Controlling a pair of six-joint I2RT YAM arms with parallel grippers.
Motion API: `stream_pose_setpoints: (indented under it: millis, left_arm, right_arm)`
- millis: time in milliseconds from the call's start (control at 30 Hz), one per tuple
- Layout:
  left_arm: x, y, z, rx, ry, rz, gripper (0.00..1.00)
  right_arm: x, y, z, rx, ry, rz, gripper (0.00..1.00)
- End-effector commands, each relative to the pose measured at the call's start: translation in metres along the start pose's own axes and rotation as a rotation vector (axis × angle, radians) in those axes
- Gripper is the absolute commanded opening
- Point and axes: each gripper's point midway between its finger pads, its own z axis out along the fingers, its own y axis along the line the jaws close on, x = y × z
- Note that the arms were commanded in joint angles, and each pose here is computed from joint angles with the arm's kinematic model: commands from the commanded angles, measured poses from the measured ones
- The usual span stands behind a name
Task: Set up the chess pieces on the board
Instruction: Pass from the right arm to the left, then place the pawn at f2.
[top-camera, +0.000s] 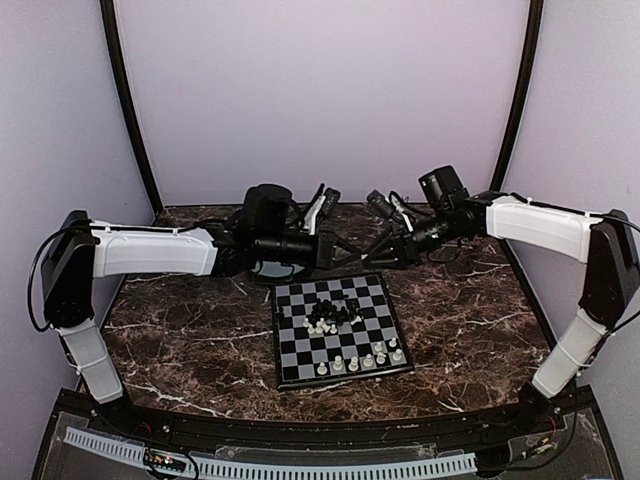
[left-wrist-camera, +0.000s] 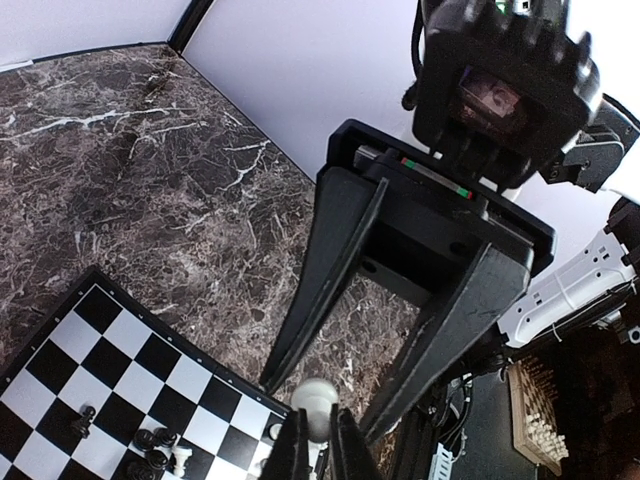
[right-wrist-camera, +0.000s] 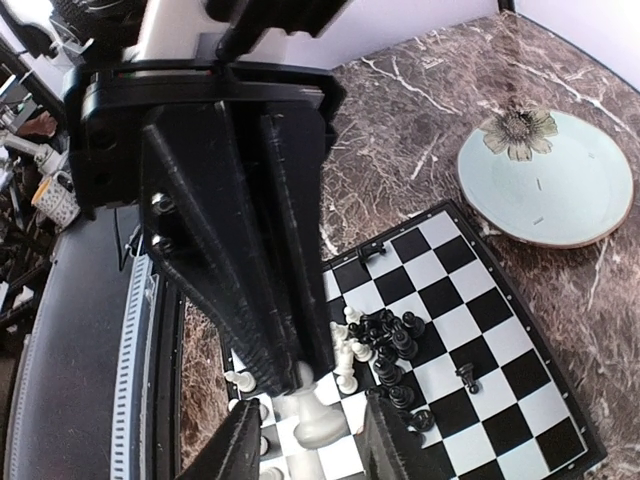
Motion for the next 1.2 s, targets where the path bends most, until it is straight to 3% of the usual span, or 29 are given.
stream_pose_setpoints:
  millis: [0,67,167,367,700,1167]
  left_arm:
    - [-0.015,-0.010,-0.006,-0.021,-0.010,0.081,0.04]
    - [-0.012,-0.005,-0.007,-0.056,0.010,0.108,0.04]
    - [-0.008,0.004,-0.007,-0.110,0.045,0.147,0.03]
    - [0.018,0.021,-0.005,-0.195,0.184,0.210,0.03]
    - [0.076,0.010,0.031,-0.245,0.425,0.421,0.03]
    - [0.127,0.024,0.053,-0.260,0.626,0.452,0.03]
  right_arm:
    - [-0.012,0.016,-0.024,-0.035,-0.045,-0.051,0.43]
    - [-0.014,0.016,-0.035,-0.037,-0.056,-0.056,0.50]
    - [-0.015,0.010,-0.054,0.004,-0.069,-0.071,0.53]
    - [-0.003,-0.017,-0.072,0.123,-0.085,-0.045,0.54]
    - [0.012,-0.046,-0.069,0.220,-0.042,-0.014,0.54]
    - [0.016,-0.050,-0.070,0.247,-0.032,-0.018,0.54]
